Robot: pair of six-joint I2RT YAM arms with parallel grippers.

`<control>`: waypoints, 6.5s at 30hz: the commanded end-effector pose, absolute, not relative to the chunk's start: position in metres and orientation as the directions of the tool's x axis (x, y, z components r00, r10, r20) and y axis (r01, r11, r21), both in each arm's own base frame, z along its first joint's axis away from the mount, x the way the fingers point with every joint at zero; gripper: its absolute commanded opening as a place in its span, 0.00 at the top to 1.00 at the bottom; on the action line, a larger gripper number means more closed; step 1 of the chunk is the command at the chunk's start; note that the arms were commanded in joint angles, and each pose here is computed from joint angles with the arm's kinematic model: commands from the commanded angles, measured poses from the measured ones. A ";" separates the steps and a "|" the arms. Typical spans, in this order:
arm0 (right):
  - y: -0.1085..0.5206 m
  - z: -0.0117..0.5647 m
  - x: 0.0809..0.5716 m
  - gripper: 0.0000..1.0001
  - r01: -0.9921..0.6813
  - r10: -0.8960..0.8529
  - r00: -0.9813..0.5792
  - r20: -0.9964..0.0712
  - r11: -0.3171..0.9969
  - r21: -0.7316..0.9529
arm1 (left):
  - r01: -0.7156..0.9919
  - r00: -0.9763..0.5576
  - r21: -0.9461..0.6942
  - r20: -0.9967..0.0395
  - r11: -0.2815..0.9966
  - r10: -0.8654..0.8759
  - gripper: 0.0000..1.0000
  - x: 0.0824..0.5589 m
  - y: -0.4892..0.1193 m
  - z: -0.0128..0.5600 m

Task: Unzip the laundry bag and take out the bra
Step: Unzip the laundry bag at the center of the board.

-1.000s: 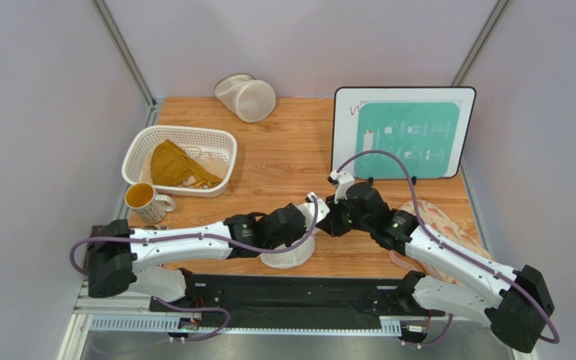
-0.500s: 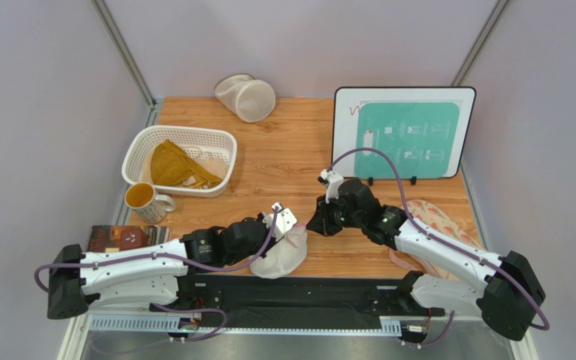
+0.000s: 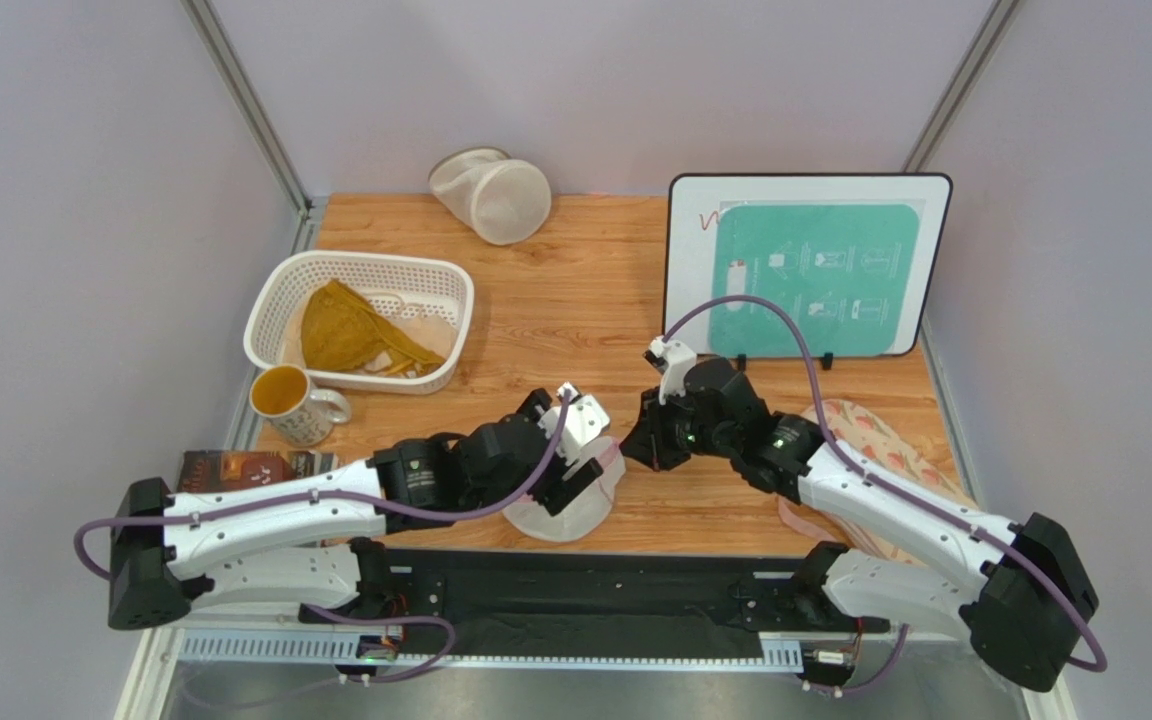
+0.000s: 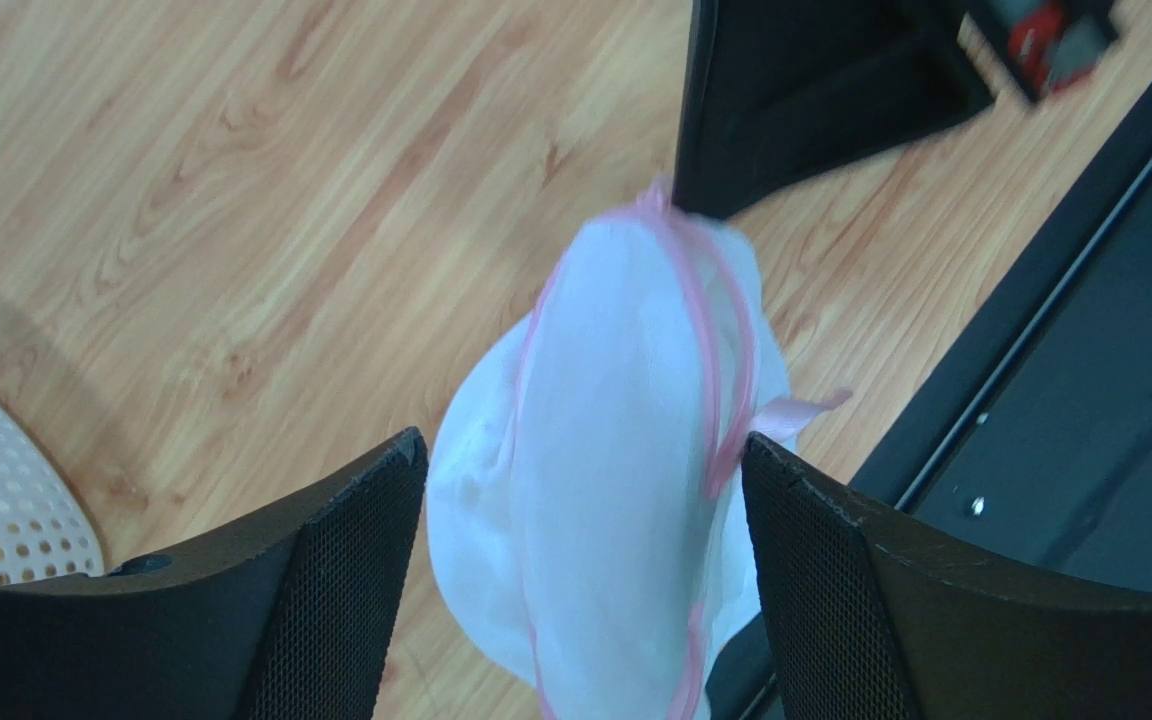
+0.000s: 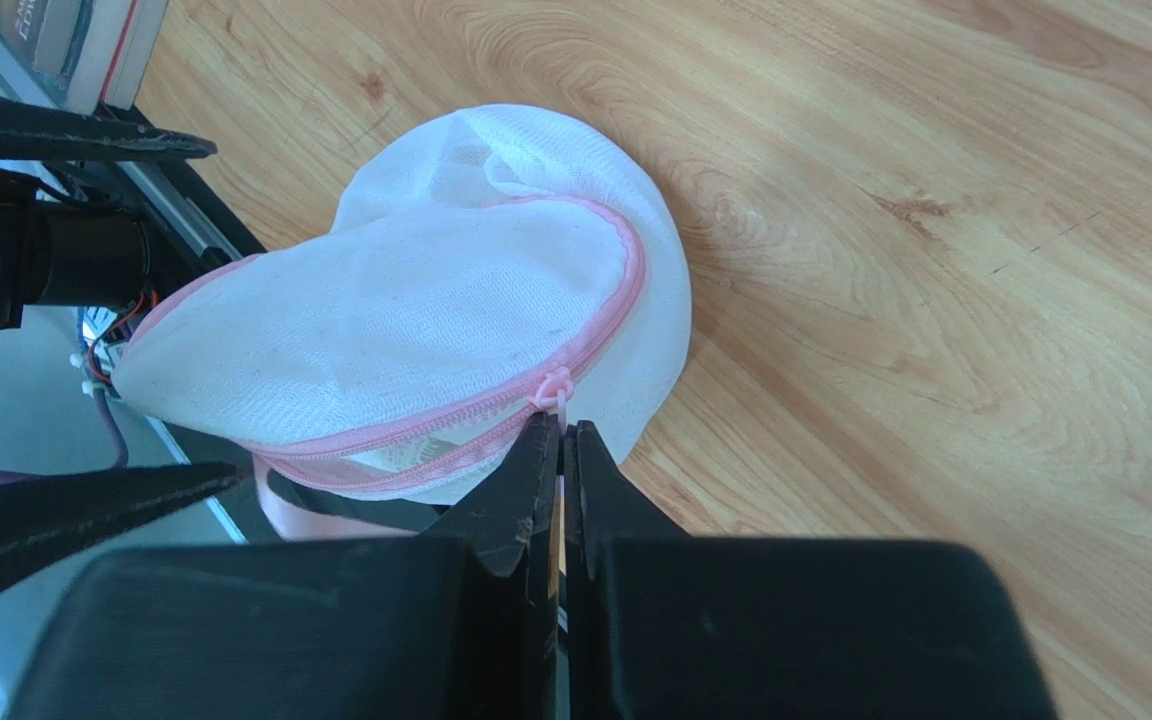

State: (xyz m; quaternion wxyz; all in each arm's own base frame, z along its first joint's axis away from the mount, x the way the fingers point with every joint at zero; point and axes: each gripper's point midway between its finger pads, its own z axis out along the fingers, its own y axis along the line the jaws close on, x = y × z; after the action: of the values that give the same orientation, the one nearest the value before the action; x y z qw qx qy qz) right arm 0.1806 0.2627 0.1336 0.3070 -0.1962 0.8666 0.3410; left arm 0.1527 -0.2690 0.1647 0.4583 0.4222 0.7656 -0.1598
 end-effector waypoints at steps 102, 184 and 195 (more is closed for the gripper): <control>0.224 0.143 0.171 1.00 -0.504 -0.072 -0.668 -0.741 0.777 0.379 | 0.873 -0.248 -0.032 -0.889 0.487 0.386 0.00 0.161 -0.331 0.215; 0.234 0.116 0.185 1.00 -0.489 -0.082 -0.716 -0.693 0.767 0.415 | 0.859 -0.289 -0.025 -0.848 0.511 0.445 0.31 0.126 -0.273 0.157; 0.234 0.116 0.177 1.00 -0.502 -0.082 -0.713 -0.696 0.753 0.426 | 0.871 -0.279 -0.035 -0.856 0.490 0.435 0.02 0.145 -0.333 0.192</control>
State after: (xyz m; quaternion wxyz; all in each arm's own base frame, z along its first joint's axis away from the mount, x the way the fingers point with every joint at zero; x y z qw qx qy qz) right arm 0.1763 0.2321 0.1090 0.3260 -0.1686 0.8797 0.3025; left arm 0.1398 -0.3089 0.1764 0.4098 0.4331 0.7639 -0.2470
